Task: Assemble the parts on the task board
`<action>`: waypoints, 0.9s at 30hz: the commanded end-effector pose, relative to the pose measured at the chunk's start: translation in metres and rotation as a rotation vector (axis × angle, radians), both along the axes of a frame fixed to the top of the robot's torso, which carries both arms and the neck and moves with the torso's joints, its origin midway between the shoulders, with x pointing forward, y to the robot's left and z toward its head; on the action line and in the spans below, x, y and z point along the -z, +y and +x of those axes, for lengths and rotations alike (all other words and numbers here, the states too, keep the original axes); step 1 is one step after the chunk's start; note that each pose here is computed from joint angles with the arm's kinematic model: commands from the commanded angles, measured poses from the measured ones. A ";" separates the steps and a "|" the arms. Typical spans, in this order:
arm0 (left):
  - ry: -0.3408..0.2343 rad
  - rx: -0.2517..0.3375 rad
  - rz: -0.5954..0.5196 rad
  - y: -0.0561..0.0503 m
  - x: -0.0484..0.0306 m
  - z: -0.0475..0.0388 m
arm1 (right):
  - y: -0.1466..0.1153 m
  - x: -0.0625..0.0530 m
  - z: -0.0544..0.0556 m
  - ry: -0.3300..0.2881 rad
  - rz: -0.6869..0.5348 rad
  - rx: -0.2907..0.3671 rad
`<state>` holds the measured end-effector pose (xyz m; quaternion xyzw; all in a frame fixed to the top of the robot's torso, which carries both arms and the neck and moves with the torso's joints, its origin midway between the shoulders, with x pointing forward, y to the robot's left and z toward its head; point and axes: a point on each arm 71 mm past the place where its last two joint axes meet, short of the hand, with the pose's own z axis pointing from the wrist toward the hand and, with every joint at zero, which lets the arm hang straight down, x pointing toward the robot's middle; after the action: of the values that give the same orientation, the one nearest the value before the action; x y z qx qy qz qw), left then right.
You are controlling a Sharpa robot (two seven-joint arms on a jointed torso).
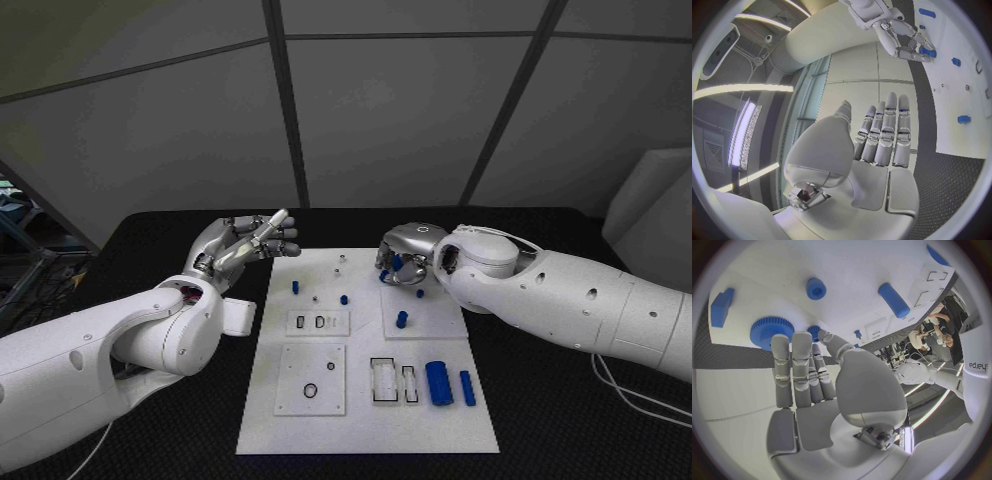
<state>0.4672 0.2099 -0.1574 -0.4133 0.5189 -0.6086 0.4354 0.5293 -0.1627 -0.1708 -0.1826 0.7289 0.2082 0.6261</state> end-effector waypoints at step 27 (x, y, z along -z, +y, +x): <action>-0.006 0.018 0.002 0.001 -0.0022 -0.0023 | 0.006 -0.009 -0.003 -0.075 0.046 -0.020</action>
<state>0.4649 0.2113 -0.1566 -0.4130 0.5211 -0.6084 0.4333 0.5276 -0.1588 -0.1695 -0.1877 0.7256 0.2112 0.6274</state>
